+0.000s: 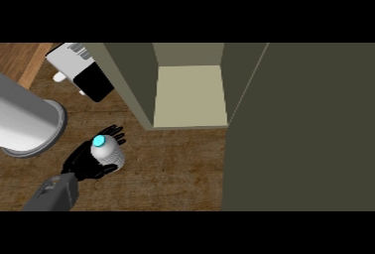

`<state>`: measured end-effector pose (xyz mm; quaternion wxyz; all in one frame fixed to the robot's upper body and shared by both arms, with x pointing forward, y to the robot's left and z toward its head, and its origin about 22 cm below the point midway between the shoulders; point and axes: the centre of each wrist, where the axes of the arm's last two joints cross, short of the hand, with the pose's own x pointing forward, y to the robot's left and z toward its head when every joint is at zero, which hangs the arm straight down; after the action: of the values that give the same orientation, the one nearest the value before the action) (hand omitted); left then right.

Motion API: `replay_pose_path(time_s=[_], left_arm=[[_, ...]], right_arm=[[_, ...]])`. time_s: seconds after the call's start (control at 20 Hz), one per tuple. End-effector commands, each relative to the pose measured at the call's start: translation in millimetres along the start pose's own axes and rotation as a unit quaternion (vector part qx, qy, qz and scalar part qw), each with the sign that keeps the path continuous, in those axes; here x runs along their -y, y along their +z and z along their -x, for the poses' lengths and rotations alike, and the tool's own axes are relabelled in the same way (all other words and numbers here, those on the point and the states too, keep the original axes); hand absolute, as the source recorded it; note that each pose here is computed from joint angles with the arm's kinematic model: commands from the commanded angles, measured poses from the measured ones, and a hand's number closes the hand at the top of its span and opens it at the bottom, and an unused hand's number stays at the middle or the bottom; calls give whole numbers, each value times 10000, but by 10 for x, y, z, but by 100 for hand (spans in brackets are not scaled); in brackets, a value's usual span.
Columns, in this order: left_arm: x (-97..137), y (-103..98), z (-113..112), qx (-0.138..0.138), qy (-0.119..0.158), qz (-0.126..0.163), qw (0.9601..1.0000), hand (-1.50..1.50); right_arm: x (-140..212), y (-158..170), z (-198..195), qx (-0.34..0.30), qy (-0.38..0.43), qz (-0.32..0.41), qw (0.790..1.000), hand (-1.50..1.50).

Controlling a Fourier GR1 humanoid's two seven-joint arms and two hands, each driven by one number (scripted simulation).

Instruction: Pick up the bottled water, place it into the cabinet and close the cabinet

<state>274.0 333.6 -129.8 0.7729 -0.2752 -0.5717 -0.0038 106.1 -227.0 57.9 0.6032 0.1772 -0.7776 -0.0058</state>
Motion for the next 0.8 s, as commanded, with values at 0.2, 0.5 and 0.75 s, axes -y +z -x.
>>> replay_pose_path(time_s=[0.2, 0.5, 0.75], left_arm=[[99, -67, 91, 503, 495, 729, 9948, 150], [21, 3, 13, 650, 402, 803, 9938, 150], [142, 206, 418, 1609, 427, -1039, 9806, 150]], right_arm=[[9, 89, 151, -9, -81, 1, 10000, -150], [-48, 70, 101, -110, -1, 24, 9999, -150], [44, 78, 90, -81, 115, 211, 9997, -150]])
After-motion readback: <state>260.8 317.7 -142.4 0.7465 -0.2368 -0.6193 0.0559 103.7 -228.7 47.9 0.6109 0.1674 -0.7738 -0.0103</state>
